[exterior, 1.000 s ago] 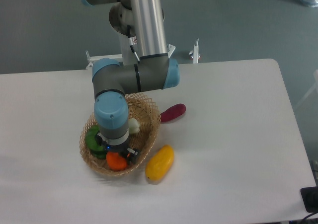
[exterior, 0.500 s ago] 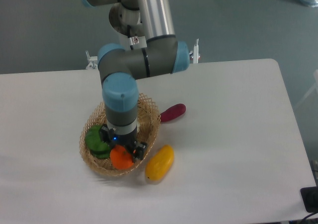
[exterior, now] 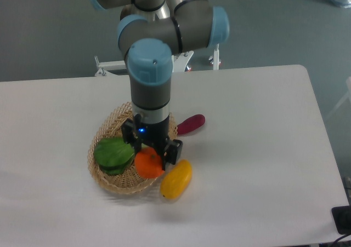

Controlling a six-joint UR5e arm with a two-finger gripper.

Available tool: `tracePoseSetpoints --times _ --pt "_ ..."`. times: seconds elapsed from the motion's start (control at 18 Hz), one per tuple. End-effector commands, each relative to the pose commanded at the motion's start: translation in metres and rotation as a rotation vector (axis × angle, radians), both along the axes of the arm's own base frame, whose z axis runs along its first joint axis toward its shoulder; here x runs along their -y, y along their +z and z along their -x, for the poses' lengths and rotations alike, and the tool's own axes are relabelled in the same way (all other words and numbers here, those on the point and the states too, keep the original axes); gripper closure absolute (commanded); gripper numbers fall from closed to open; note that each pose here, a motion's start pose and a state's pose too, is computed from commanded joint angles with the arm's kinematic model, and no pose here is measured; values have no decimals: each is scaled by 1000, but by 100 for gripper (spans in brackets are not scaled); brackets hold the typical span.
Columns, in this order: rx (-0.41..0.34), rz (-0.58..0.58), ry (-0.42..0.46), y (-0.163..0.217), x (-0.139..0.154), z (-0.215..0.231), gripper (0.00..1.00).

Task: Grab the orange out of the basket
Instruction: 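Lift the gripped orange up and out of the basket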

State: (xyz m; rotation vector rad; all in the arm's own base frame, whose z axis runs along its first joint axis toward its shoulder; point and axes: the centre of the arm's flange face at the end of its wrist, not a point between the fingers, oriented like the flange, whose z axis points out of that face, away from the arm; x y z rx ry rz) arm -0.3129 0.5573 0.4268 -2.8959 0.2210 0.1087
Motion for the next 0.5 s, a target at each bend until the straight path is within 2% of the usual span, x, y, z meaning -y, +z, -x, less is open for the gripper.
tracePoseSetpoints --times 0.17,0.5 --pt "-23 14 -49 29 28 37 29" --pt "-56 35 -159 36 75 89 29"
